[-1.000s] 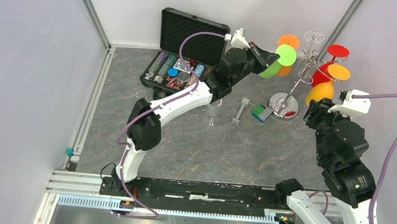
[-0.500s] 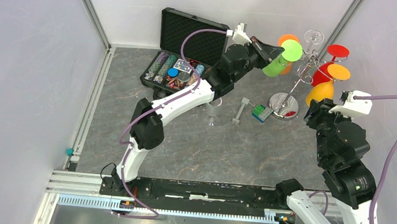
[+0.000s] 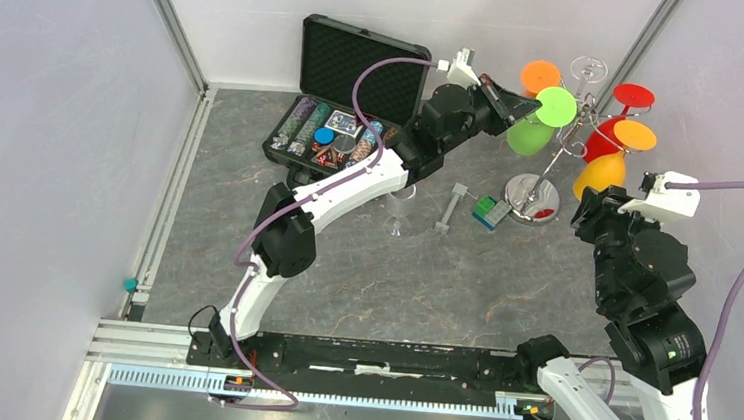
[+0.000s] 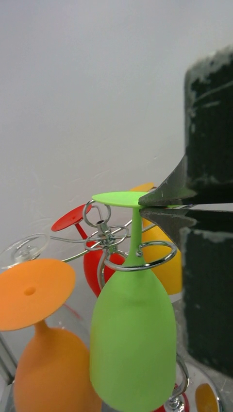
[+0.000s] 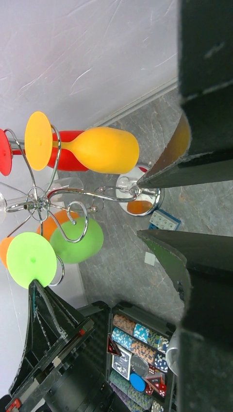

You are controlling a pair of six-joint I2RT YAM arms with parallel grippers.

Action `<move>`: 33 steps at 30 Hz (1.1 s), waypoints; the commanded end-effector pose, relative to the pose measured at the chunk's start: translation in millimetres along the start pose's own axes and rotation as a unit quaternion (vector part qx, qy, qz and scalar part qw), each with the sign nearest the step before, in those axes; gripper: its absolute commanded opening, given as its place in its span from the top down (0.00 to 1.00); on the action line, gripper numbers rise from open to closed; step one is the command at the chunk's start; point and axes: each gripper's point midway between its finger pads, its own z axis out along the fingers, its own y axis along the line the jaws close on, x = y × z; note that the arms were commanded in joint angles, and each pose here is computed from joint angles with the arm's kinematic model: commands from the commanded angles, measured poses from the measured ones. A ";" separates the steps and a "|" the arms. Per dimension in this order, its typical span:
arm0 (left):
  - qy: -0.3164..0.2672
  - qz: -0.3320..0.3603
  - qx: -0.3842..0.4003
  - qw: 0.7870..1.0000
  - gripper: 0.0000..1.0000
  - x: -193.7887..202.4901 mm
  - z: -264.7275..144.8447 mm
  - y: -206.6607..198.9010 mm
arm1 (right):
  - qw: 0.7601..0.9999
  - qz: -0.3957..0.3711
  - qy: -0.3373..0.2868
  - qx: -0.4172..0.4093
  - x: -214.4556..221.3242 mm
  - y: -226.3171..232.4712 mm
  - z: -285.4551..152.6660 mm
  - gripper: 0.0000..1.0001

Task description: Take the wine glass off the wine glass rack

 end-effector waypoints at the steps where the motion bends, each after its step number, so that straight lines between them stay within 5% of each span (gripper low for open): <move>1: 0.019 -0.024 0.039 0.999 0.98 1.3 -3.2 -32.7 | 1.000 0.020 -0.018 -0.008 -9.3 2.5 -1.9 0.58; 12: 0.046 -0.018 0.033 0.998 0.98 11.9 -25.0 -27.8 | 0.998 0.042 -0.011 -0.046 -8.8 18.6 -2.2 0.47; 33: 0.058 -0.017 0.080 0.995 0.98 -5.2 -135.5 -53.5 | 0.960 0.166 0.005 -0.223 3.5 93.2 -9.8 0.26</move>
